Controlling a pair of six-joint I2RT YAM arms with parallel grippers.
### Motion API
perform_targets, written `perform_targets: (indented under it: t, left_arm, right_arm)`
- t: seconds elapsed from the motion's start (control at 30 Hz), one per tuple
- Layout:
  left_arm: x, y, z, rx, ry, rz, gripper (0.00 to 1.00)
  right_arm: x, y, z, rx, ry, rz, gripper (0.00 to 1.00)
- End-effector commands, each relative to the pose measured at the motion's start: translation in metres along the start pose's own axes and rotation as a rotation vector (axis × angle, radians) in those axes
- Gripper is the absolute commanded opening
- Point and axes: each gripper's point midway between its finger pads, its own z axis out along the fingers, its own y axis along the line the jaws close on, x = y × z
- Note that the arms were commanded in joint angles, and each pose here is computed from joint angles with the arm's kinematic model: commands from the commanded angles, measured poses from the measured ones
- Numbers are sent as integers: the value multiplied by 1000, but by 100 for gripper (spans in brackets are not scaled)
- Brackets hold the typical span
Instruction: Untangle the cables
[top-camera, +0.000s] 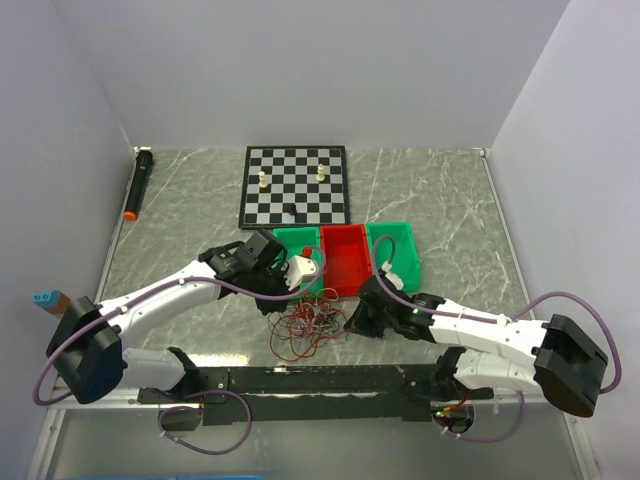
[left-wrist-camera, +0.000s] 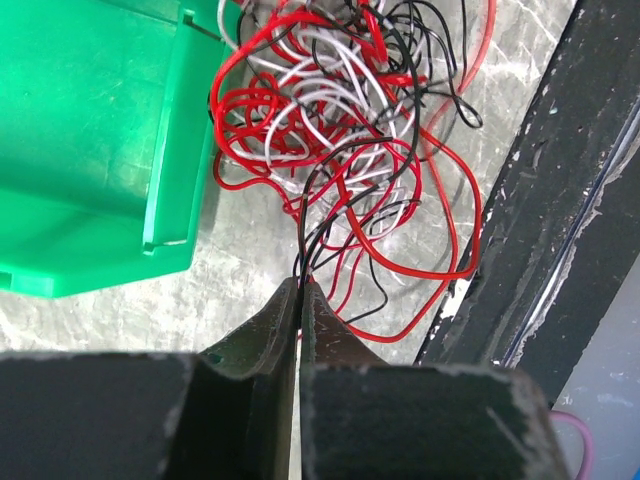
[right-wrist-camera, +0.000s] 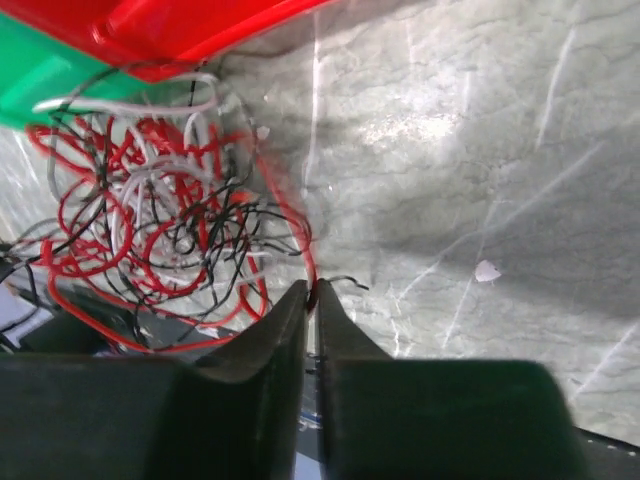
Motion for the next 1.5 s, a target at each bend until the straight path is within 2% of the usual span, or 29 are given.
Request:
perform_targets:
  t: [0.0, 0.07, 0.17, 0.23, 0.47, 0.57, 0.77, 0.93, 1.17, 1.27, 1.47]
  left_arm:
    - [-13, 3, -15, -46, -44, 11, 8]
    - [-11, 6, -19, -71, -38, 16, 7]
    - [-2, 15, -23, -116, -7, 13, 1]
    - [9, 23, -28, -145, 16, 8, 1]
    - [63, 64, -55, -272, 113, -48, 1]
    - [89, 77, -67, -326, 156, -53, 1]
    - [127, 87, -69, -413, 244, -16, 1]
    - [135, 92, -63, -433, 261, -8, 1]
    - [138, 94, -59, -431, 273, 2, 1]
    - [135, 96, -60, -438, 266, 6, 1]
    - [147, 98, -57, -460, 290, 21, 1]
  right_arm:
    - [-15, 20, -15, -39, -58, 22, 5]
    - [-23, 20, -30, -48, -101, 3, 0]
    - [-33, 10, -55, -24, -174, -19, 0]
    - [-40, -7, -72, 17, -225, -22, 0]
    - [-70, -38, -117, 96, -402, 1, 0]
    - [-88, -37, -141, 108, -489, -7, 0]
    - [-128, -9, -206, 17, -679, -22, 0]
    - [-150, 10, -256, -64, -792, -31, 0]
    - [-176, 57, -332, -290, -970, -115, 0]
    - [-187, 71, -357, -303, -1035, -148, 0]
    - [-208, 91, -443, -450, -1244, -148, 0]
